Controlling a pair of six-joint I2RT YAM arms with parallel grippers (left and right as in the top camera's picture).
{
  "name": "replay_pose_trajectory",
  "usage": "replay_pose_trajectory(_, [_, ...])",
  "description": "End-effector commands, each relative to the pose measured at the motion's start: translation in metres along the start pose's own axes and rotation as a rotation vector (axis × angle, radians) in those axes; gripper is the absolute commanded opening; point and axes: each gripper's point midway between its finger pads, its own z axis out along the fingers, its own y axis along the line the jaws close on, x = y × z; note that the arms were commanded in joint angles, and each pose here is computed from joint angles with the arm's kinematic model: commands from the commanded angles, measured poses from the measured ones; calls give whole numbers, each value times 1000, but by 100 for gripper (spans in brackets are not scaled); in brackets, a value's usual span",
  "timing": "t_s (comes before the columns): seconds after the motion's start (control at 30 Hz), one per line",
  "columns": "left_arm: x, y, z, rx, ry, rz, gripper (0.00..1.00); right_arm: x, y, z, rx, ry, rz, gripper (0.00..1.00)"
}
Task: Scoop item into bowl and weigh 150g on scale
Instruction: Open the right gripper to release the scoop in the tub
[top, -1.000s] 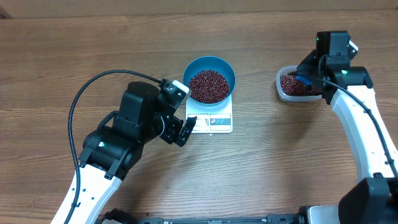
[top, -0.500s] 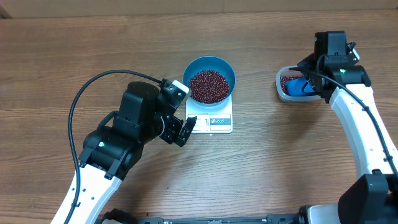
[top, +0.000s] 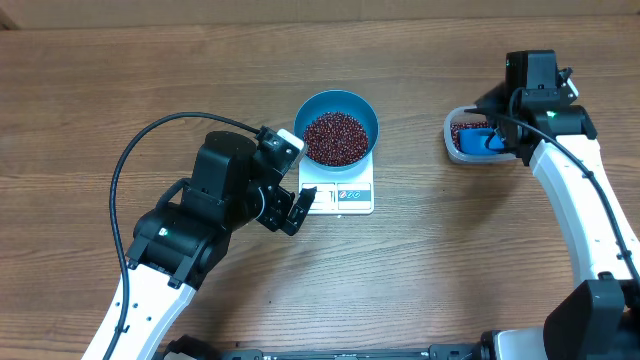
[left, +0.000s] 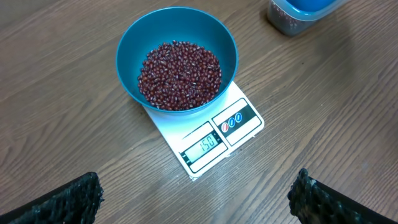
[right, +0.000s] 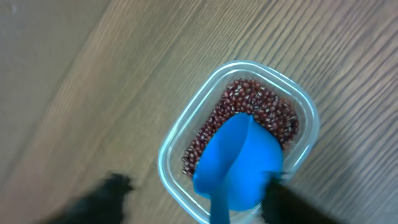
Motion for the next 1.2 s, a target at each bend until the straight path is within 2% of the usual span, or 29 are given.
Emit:
replay_pose_trajectory(0.0, [2, -1, 3, 13, 7, 15, 100, -4, -4, 2, 17, -14, -93, 89])
replay_pose_trajectory(0.13, [2, -1, 3, 13, 8, 15, 100, -4, -3, 2, 16, -13, -120, 96])
replay_pose_trajectory(0.37, [2, -1, 3, 13, 8, 15, 99, -6, 20, 1, -91, -13, -102, 98])
replay_pose_trajectory(0.5, [2, -1, 3, 13, 8, 15, 100, -3, 41, -2, -194, 23, -29, 100])
replay_pose_trajectory(0.63, [2, -1, 3, 13, 8, 15, 100, 2, 43, -3, -203, 64, 88, 100])
replay_pose_trajectory(0.73, [2, -1, 3, 13, 7, 16, 100, 13, 45, -4, -217, 117, 98, 100])
replay_pose_trajectory(1.17, [2, -1, 3, 13, 8, 15, 100, 59, -12, -7, 17, 306, 63, 100])
